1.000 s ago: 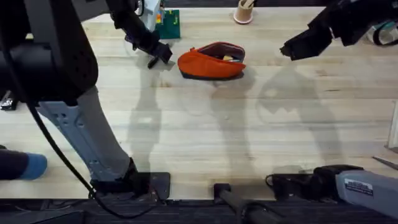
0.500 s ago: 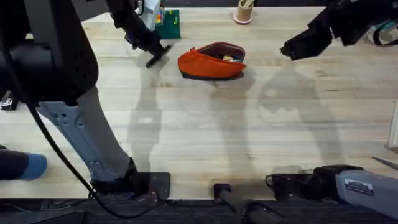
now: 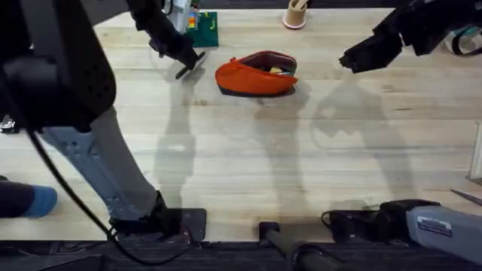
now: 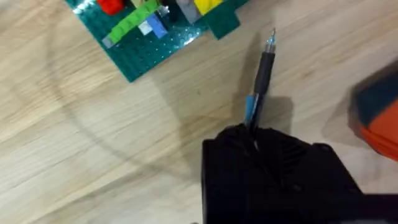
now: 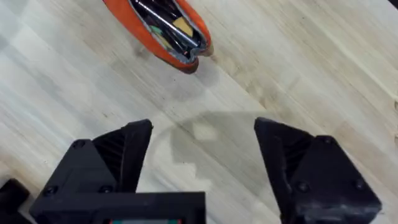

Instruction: Unzip the bag, pick up the pens from the table one at a time and place them inside, then zip the bag closed.

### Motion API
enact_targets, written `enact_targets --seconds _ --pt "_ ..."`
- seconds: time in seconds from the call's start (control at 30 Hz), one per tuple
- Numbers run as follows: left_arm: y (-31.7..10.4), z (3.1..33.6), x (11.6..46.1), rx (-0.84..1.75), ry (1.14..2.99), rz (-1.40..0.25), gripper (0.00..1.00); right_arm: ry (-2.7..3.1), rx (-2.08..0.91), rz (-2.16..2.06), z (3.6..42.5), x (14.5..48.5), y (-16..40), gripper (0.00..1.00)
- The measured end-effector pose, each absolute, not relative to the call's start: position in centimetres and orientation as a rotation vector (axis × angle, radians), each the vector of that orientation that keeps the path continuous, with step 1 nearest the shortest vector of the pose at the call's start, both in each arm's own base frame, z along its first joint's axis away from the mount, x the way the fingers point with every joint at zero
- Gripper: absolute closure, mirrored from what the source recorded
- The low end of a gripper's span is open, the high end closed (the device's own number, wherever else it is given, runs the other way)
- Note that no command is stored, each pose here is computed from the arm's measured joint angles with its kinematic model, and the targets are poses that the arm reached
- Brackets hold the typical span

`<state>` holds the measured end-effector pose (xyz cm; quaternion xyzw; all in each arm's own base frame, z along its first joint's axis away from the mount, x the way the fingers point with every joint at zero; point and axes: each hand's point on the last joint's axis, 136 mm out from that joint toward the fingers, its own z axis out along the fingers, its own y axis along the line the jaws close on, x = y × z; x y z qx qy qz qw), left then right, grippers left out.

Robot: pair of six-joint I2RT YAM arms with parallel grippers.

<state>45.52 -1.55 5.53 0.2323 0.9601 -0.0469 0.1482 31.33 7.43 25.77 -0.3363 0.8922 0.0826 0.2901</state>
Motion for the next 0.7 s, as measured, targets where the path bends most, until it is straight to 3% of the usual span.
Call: enact_targets --seconds 0.33,0.7 --pt "-1.6 15.4 45.1 0.641 2.572 -0.058 0.958 2.38 -0.897 0.221 25.8 31.3 7.4 0.005" --pt "-2.8 20.8 41.1 0.68 2.526 -0.05 0.959 2.38 -0.897 0.22 25.8 31.3 7.4 0.005"
